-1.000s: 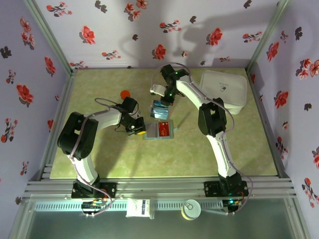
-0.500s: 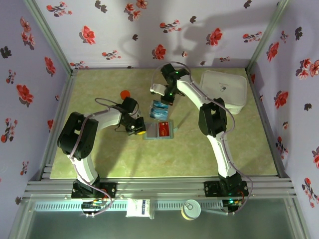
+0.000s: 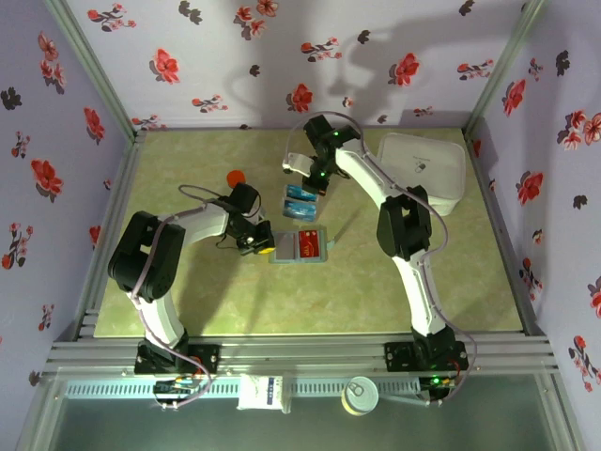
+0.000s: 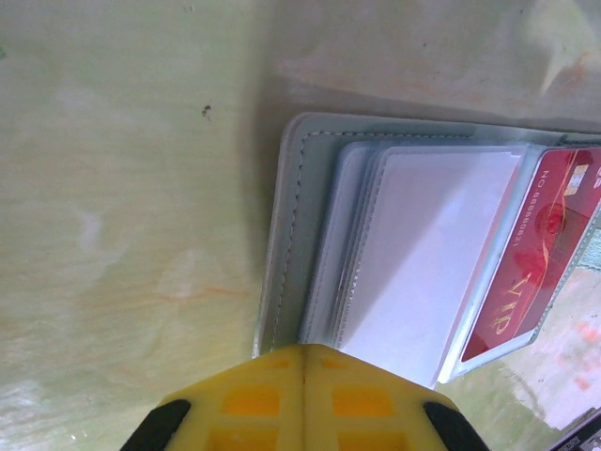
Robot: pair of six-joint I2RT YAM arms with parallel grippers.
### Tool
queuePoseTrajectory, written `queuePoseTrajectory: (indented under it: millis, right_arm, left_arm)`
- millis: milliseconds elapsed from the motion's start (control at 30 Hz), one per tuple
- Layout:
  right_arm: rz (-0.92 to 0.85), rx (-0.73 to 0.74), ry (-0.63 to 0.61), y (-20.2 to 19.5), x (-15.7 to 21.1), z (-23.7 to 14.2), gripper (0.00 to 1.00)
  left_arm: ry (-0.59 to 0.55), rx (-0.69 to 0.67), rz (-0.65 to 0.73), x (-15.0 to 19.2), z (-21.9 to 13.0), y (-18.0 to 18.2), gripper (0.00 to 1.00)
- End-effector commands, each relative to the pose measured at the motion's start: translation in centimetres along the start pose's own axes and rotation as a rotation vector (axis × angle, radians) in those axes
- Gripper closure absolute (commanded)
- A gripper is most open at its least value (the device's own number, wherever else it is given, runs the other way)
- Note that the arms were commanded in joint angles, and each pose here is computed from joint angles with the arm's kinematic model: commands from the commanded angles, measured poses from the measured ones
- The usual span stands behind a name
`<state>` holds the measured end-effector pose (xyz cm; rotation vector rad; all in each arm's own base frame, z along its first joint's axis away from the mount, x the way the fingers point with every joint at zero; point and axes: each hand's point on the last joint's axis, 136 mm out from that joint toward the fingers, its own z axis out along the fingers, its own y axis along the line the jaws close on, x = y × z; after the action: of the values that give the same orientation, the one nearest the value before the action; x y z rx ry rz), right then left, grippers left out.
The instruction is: Take the credit cards out of the card holder
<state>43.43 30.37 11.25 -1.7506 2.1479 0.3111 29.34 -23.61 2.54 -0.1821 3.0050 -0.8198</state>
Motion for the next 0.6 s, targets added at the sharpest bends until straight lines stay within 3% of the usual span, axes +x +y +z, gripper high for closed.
queuePoseTrajectory:
  millis: [0,367,567]
  right_arm:
    - [-0.009,0.011,-0.049,0.5,-1.2,-2.1,0.96]
    - [0.017,-0.069,-0.012,1.8,0.1,0.5,0.99]
    - [0.021,-0.039,0.023,1.3,0.8,1.8,0.99]
  left_arm:
    - [0.015,-0.023,-0.004,0.1,0.0,0.7,0.95]
    - [0.022,-0.024,-0.009,0.3,0.3,0.9,0.95]
    - [0.024,-0.026,-0.01,0.4,0.4,1.1,0.95]
